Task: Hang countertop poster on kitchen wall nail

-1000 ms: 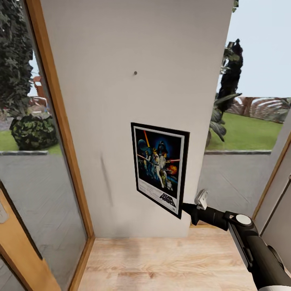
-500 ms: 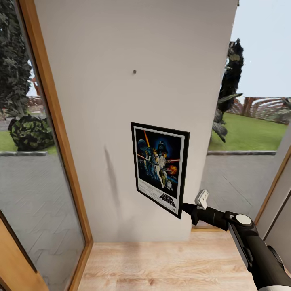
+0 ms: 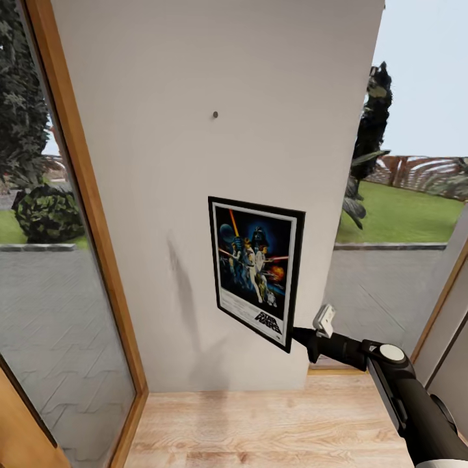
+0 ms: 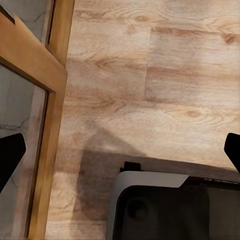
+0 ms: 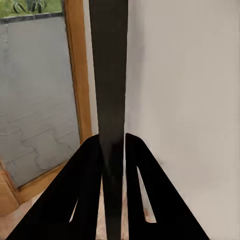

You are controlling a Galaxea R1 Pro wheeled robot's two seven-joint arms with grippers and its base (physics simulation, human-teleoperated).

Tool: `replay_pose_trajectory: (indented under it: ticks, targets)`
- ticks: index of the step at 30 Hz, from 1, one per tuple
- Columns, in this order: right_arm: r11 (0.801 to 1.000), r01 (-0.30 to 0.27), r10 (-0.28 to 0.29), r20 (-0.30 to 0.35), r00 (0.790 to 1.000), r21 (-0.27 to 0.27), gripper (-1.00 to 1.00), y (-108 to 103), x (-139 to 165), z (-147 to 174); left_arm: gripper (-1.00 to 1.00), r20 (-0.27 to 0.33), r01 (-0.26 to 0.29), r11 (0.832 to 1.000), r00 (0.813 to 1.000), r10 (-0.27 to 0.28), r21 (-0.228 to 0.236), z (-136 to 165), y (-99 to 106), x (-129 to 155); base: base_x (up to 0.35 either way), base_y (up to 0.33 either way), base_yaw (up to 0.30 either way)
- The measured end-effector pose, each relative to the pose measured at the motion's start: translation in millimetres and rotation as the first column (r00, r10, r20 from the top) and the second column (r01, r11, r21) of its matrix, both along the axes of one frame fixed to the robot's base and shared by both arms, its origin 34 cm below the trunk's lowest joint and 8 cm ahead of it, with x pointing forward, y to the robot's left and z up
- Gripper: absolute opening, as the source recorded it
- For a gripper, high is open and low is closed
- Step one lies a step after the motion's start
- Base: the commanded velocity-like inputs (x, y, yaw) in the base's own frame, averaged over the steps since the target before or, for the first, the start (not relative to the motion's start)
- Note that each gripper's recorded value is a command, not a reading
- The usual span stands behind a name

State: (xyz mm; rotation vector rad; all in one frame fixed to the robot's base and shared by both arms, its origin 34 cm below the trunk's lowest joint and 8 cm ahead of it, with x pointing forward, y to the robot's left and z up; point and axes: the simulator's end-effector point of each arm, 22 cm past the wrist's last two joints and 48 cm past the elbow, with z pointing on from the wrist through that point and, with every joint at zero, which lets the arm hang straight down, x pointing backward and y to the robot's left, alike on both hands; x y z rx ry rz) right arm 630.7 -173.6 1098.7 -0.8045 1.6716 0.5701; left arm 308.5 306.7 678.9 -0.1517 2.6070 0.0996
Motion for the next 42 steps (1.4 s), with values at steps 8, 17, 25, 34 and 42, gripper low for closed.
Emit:
replay_pose_trajectory:
  ticks: [8, 17, 25, 34, 42]
  targets:
    - [0.993, -0.114, 0.115, -0.028, 0.993, 0.024, -1.00, 18, -20, 15, 1.00, -0.003, -0.001, 1.000, 1.000, 0.001, -0.002, -1, -1, -1, 0.000, 0.000, 0.000]
    - [0.989, -0.128, 0.131, -0.044, 0.990, 0.070, -1.00, 40, -8, 70, 1.00, 0.006, -0.002, 1.000, 1.000, 0.002, 0.001, 0, 1, 0, 0.000, 0.000, 0.000]
    - [0.975, -0.207, 0.210, -0.038, 0.977, 0.078, -1.00, 66, 1, 128, 1.00, 0.035, 0.000, 1.000, 0.999, 0.000, 0.005, 3, 1, 5, 0.000, 0.000, 0.000]
    - [0.945, -0.288, 0.301, -0.072, 0.951, 0.153, -1.00, 75, 15, 258, 1.00, 0.032, 0.002, 1.000, 0.999, -0.002, 0.002, 2, 0, 3, 0.000, 0.000, 0.000]
    - [0.922, -0.332, 0.352, -0.070, 0.934, 0.198, -1.00, 76, 22, 325, 1.00, 0.032, 0.002, 1.000, 0.999, -0.002, 0.003, 2, 0, 3, 0.000, 0.000, 0.000]
